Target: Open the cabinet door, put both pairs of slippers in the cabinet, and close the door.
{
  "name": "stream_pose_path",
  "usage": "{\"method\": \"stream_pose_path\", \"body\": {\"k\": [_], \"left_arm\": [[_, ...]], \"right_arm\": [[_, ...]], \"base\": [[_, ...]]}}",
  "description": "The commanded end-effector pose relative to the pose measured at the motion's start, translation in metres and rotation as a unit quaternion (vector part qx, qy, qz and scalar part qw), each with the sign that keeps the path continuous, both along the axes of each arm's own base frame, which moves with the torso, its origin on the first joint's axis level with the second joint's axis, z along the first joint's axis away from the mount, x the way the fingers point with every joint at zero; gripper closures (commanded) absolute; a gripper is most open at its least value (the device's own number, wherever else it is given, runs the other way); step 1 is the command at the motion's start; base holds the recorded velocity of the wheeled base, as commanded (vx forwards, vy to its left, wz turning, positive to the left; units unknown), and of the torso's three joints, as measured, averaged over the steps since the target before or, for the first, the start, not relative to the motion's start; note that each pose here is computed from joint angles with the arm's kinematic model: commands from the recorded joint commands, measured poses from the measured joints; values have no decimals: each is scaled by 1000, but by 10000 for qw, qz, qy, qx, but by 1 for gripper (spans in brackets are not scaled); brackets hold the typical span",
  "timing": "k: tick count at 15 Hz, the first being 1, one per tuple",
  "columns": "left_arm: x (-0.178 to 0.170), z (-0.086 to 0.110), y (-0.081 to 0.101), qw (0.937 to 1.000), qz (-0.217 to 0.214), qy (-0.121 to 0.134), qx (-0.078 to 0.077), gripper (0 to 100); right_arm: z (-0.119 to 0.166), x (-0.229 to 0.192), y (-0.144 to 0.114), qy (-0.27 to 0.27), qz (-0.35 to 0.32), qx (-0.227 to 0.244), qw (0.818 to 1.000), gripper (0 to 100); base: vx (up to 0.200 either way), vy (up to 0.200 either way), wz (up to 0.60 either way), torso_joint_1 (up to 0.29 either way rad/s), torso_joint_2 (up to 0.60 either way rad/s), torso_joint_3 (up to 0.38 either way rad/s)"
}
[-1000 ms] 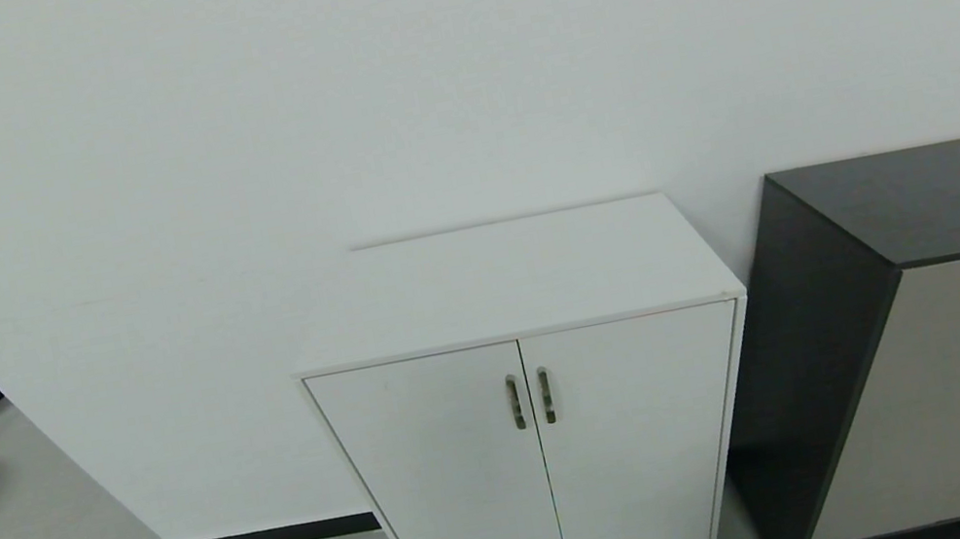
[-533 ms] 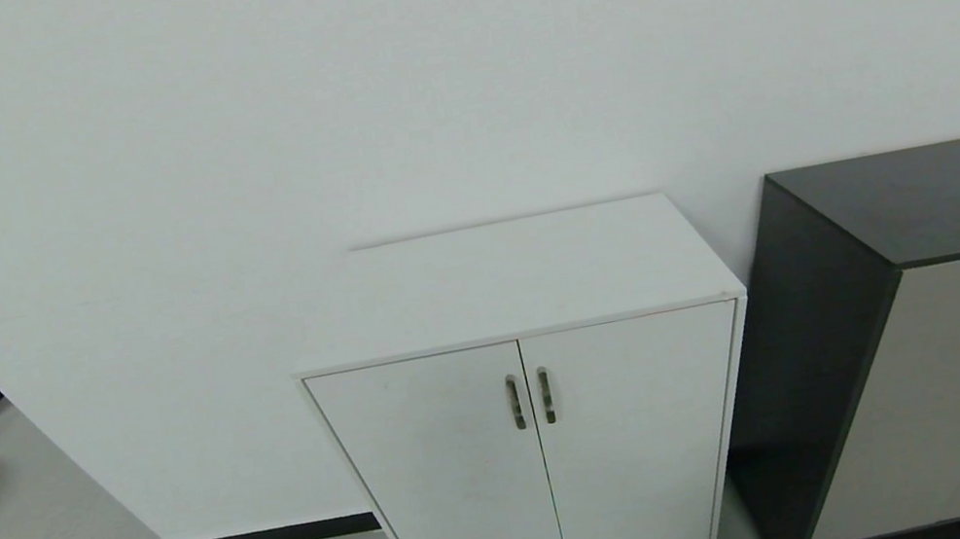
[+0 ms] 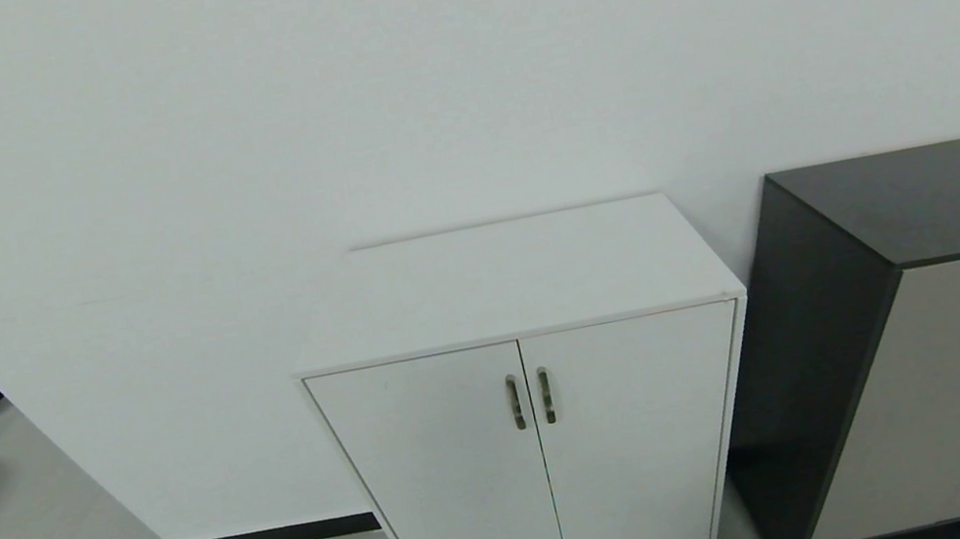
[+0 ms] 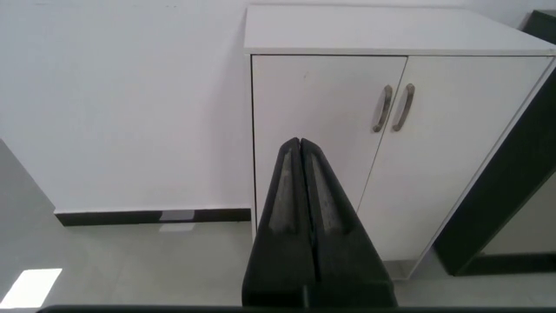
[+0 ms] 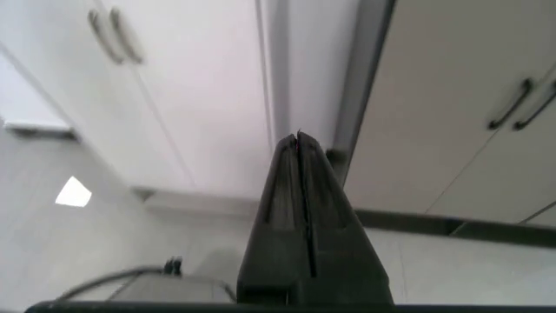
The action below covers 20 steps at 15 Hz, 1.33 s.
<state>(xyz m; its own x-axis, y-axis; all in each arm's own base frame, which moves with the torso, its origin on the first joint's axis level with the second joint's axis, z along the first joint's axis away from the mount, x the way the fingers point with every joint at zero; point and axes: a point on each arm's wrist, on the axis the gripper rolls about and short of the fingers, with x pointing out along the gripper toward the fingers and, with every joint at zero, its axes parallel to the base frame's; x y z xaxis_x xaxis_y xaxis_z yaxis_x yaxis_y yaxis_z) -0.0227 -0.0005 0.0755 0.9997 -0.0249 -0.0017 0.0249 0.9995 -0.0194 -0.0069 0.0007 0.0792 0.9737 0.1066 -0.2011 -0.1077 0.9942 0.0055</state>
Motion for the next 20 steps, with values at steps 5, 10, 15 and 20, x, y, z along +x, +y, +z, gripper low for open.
{"method": "stream_pose_path", "body": {"k": [5,10,15,20], "left_arm": [[0,0,0,10000,2,7,-3,100],[0,0,0,10000,2,7,-3,100],[0,0,0,10000,2,-1,12,100],[0,0,0,10000,-6,6,35,100]], "right_arm": [[-2,-10,0,-674,-289,42,9973,100],[-3,-15,0,-956,-289,59,9950,100],[-3,-16,0,-1016,-290,76,9944,100],[-3,-16,0,-1025,-289,61,9943,100]], "base": [[0,0,0,0,0,0],[0,0,0,0,0,0],[0,0,0,0,0,0],[0,0,0,0,0,0]]}}
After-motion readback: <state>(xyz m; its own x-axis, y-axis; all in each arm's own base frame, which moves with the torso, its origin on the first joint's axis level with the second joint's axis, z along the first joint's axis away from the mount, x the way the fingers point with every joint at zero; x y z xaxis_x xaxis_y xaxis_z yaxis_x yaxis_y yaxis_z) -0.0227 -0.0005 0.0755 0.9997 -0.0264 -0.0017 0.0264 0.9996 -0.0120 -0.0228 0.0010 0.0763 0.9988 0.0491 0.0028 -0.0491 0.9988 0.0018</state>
